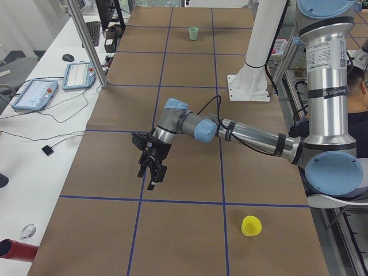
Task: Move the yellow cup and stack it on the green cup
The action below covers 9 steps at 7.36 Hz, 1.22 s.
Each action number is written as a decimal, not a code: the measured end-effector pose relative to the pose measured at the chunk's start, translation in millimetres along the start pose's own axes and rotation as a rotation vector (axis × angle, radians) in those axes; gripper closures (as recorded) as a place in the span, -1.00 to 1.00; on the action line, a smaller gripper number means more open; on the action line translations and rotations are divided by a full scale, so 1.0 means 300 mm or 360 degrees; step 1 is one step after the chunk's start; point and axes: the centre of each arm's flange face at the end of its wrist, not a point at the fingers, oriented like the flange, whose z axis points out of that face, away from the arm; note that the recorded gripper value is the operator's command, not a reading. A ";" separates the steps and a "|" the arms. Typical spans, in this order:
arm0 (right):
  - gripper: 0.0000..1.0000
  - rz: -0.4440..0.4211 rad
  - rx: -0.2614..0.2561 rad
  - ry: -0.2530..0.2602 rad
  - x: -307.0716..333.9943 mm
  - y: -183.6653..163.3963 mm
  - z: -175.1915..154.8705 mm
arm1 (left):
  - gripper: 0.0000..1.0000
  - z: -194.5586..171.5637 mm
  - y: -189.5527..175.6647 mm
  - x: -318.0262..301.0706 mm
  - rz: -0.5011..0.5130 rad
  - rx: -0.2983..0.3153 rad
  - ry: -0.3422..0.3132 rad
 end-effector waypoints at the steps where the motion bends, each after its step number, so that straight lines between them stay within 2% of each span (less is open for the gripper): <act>1: -1.00 -0.0001 0.0000 -0.0001 0.000 0.001 0.000 | -1.00 0.022 0.060 -0.005 -0.0084 -0.0010 -0.0136; 2: -1.00 -0.0005 0.0002 -0.0001 0.000 0.002 0.000 | -1.00 0.044 0.128 -0.011 -0.0183 -0.0009 -0.0287; 4: -1.00 -0.0022 0.0020 -0.0014 0.002 0.008 0.006 | -1.00 0.118 0.275 -0.031 -0.0406 0.0060 -0.0585; 7: -1.00 -0.0069 0.0074 -0.0074 0.017 0.019 0.039 | -1.00 0.256 0.504 -0.085 -0.0598 0.0122 -0.0986; 9: -1.00 -0.0081 0.0091 -0.0084 0.020 0.021 0.046 | -1.00 0.266 0.660 -0.128 -0.0715 0.0122 -0.1258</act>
